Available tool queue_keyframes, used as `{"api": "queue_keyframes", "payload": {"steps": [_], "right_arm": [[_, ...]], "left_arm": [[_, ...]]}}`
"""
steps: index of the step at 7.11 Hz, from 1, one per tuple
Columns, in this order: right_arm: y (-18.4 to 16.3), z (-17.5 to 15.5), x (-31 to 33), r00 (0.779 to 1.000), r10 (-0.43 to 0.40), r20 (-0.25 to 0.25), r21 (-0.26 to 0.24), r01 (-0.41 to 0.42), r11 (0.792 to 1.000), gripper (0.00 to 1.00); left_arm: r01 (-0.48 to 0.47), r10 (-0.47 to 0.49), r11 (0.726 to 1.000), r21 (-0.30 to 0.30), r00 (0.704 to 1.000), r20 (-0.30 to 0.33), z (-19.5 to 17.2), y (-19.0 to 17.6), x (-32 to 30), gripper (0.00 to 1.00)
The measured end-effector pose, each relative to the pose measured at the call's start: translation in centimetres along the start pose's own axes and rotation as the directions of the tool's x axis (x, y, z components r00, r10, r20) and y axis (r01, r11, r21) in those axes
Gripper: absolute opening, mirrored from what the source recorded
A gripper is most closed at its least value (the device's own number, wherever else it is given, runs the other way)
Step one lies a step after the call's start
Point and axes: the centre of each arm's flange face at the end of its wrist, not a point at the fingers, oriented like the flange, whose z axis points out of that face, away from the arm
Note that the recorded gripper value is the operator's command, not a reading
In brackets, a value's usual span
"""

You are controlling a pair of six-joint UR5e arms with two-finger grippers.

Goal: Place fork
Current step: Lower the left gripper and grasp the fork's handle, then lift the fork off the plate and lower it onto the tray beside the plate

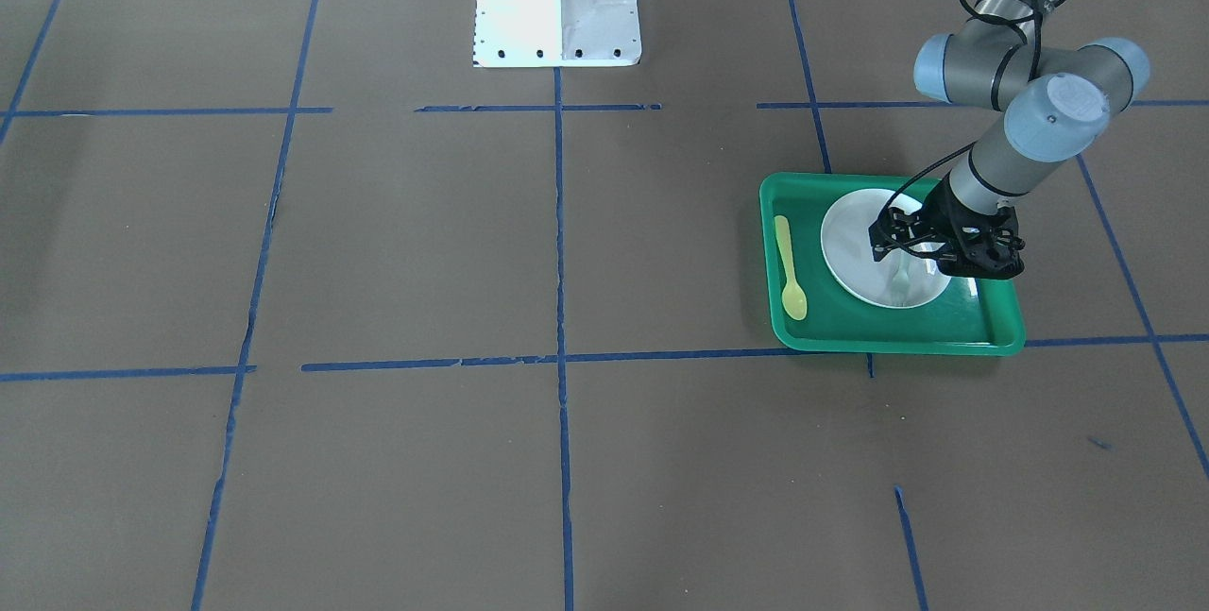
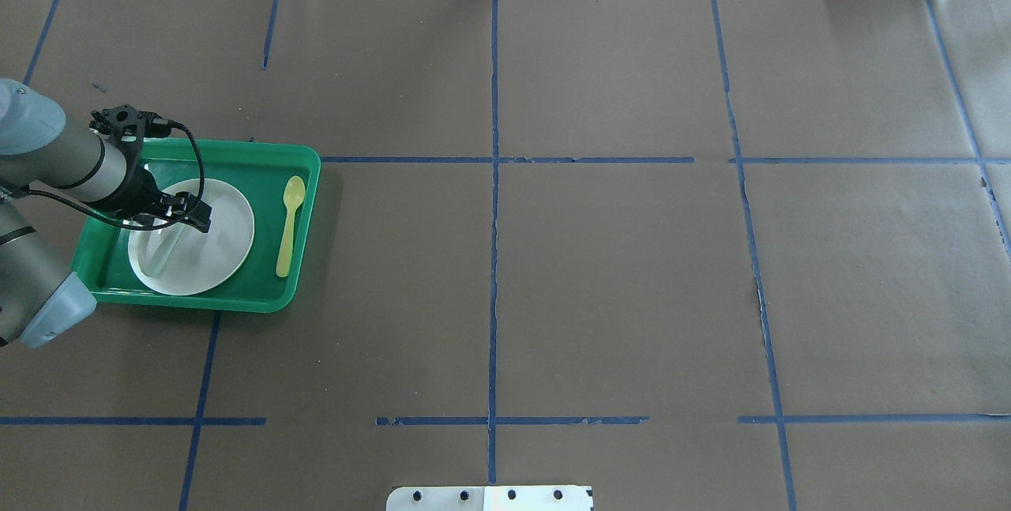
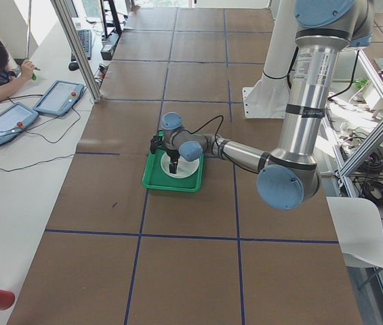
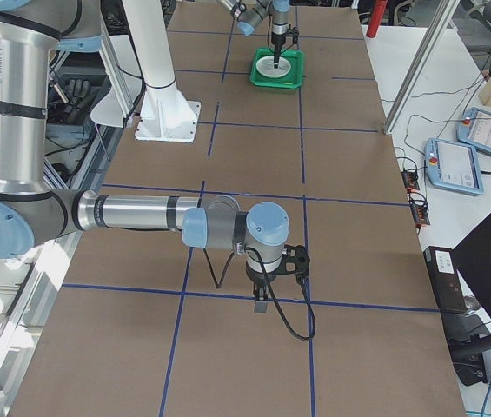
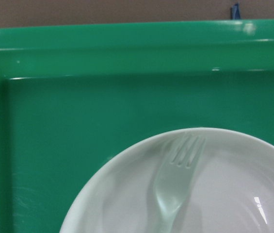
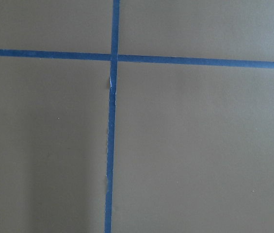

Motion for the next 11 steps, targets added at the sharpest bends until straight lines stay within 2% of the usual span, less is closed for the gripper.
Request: {"api": "queue_keyframes", "payload": {"steps": [1, 3, 4, 5, 8, 11], "right_arm": [[0.0, 0.0, 0.0, 1.000, -0.001, 0.000, 0.000, 0.001, 1.000, 1.00], [0.0, 0.0, 0.0, 1.000, -0.001, 0.000, 0.000, 0.001, 1.000, 1.00], [0.0, 0.0, 0.0, 1.000, -0.001, 0.000, 0.000, 0.001, 1.000, 1.00], [0.0, 0.0, 0.0, 1.000, -0.001, 0.000, 0.000, 0.001, 1.000, 1.00], [0.0, 0.0, 0.0, 1.000, -0.001, 0.000, 0.000, 0.001, 1.000, 1.00], [0.0, 0.0, 0.0, 1.000, 0.000, 0.000, 0.000, 0.000, 1.000, 1.00]], "left_arm": [[0.001, -0.001, 1.000, -0.005, 1.000, 0.001, 0.3, 0.1, 0.2, 0.71], [0.002, -0.002, 1.000, -0.008, 1.000, 0.002, 0.5, 0.2, 0.2, 0.29], [0.000, 0.000, 1.000, -0.007, 1.000, 0.001, 0.4, 0.3, 0.3, 0.13], [-0.001, 0.001, 1.000, -0.005, 1.000, -0.001, 0.3, 0.3, 0.4, 0.00], [0.002, -0.002, 1.000, 0.001, 1.000, -0.009, -0.2, 0.3, 0.7, 0.00], [-0.010, 0.011, 1.000, 0.025, 0.999, -0.039, -3.6, 2.0, 1.1, 0.00]]}}
